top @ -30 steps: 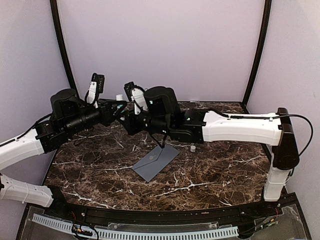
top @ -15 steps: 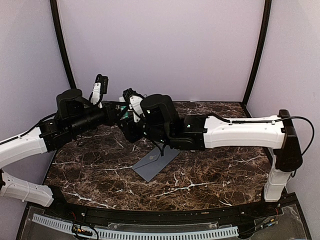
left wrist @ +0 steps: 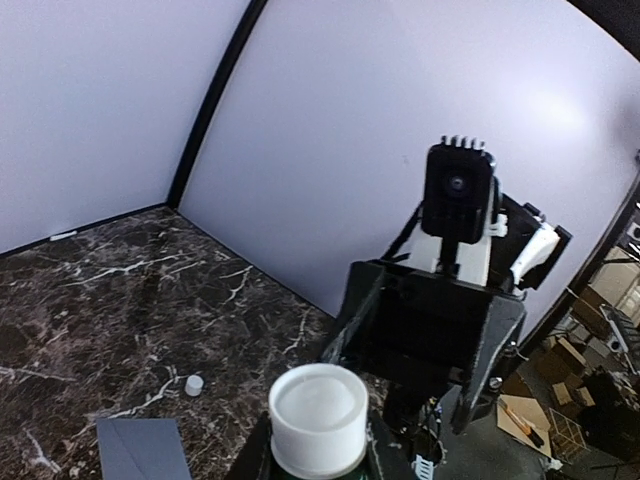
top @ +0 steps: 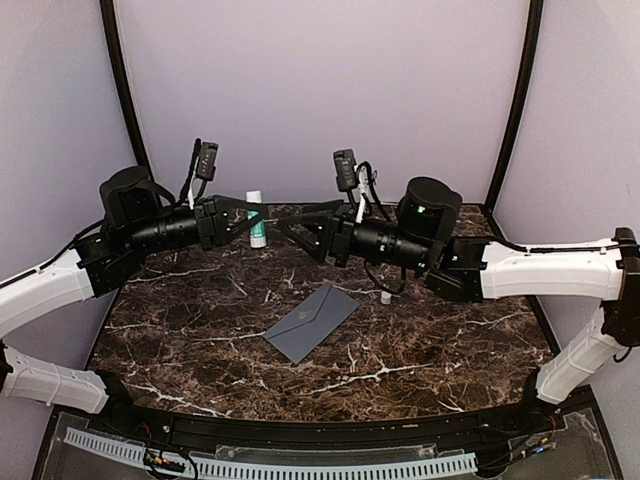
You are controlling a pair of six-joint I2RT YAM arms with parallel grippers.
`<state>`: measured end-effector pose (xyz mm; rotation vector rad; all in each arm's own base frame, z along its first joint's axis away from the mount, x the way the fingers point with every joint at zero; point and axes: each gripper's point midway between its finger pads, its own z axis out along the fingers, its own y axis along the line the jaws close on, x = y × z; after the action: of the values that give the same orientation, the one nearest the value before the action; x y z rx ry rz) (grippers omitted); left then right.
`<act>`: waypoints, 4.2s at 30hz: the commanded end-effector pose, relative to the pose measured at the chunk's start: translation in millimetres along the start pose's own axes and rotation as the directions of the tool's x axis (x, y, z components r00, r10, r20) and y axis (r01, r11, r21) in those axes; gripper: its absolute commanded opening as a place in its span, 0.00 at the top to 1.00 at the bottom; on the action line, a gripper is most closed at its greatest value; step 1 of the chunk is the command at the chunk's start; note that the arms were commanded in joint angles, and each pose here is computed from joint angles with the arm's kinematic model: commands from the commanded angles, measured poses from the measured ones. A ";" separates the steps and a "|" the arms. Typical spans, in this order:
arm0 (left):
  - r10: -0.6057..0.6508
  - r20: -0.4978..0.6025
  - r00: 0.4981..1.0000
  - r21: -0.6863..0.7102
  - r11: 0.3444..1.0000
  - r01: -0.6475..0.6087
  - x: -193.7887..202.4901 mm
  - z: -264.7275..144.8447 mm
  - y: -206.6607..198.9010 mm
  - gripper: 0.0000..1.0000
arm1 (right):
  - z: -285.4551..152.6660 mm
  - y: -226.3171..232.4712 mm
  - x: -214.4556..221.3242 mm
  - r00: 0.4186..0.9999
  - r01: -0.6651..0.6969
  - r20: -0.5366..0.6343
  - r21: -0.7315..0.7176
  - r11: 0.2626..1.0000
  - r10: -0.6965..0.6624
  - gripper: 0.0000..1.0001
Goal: Place the letter into the envelope and seal it
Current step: Screw the solid glue.
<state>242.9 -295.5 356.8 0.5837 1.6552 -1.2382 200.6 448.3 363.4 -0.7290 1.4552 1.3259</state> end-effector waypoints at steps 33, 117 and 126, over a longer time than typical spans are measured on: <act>0.071 0.039 0.997 0.403 0.912 -0.081 -8.4 -22.2 -77.5 1.00 | 27.0 75.8 11.7 0.999 -0.043 -0.044 -0.436 0.899 0.027 0.81; 0.264 -0.198 0.944 -0.041 0.960 -0.277 69.6 19.9 14.1 1.00 | 46.3 -24.4 39.0 0.944 -0.165 -0.241 0.238 0.957 0.223 0.65; 0.265 -0.191 0.945 -0.040 0.960 -0.277 68.5 20.2 13.7 1.00 | 46.8 -27.8 40.5 0.944 -0.166 -0.237 0.253 0.953 0.228 0.80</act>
<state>231.9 -316.7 272.0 0.8872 1.7449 -0.9360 228.1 487.9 304.5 -0.6349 1.9498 1.1838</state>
